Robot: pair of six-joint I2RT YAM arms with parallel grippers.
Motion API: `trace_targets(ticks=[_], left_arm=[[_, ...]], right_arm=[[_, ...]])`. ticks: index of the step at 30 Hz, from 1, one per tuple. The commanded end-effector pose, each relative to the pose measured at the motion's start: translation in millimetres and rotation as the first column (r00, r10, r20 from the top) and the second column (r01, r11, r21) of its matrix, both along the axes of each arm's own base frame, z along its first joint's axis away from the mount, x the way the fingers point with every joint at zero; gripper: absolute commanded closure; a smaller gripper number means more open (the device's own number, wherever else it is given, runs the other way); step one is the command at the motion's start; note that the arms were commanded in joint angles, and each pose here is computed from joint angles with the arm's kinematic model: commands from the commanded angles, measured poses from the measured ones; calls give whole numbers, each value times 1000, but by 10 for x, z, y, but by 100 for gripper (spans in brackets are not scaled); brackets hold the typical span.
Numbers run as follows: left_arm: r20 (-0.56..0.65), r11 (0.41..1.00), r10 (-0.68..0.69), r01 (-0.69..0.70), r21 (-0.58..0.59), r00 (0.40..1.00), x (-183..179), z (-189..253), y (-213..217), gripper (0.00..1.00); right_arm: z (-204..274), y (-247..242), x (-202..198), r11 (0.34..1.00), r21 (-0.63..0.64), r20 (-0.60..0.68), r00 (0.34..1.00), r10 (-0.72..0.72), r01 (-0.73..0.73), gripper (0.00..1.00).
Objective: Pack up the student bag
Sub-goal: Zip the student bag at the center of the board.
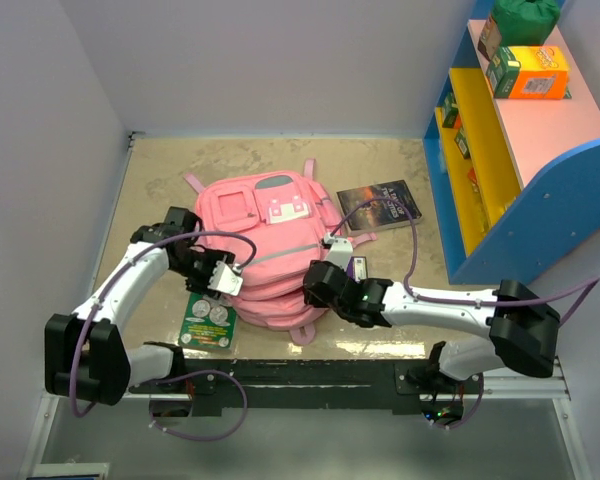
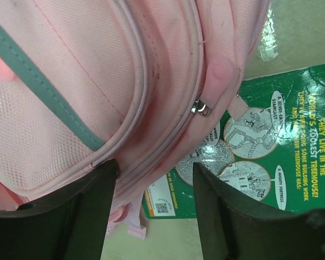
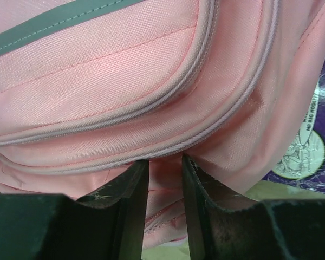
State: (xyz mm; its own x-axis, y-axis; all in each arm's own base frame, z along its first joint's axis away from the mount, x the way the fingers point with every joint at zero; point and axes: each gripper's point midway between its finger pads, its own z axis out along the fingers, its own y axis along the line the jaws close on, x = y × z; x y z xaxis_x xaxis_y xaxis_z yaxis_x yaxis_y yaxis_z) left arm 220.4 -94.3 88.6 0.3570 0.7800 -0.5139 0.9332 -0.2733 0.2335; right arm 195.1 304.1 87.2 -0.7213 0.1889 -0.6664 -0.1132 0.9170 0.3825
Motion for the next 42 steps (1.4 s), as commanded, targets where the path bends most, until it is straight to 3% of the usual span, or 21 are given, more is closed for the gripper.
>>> trace_targets(ticks=[1,5,9,15,25,33,42], left_arm=[[91,999,-30,31,-13,995,102,-63,-113,40],[137,997,22,-12,-77,990,267,-11,-209,58],[180,982,111,-80,-173,977,398,49,-308,100],[200,959,173,-118,-259,964,496,345,-400,100],[109,901,205,-144,-408,973,381,988,-601,100],[74,895,201,-153,-419,977,267,1028,-614,100],[56,886,210,-166,-432,976,248,1069,-628,100]], right_arm=[[182,-122,79,999,-46,56,998,-4,6,66],[268,-90,95,999,-37,82,996,22,-19,66],[329,-35,86,999,-11,96,994,50,-49,67],[519,76,33,989,28,160,977,139,-145,66],[1160,626,-208,923,56,376,864,334,-381,57],[1308,1003,-341,906,83,451,826,337,-415,44],[1254,1233,-235,921,43,437,836,331,-387,46]])
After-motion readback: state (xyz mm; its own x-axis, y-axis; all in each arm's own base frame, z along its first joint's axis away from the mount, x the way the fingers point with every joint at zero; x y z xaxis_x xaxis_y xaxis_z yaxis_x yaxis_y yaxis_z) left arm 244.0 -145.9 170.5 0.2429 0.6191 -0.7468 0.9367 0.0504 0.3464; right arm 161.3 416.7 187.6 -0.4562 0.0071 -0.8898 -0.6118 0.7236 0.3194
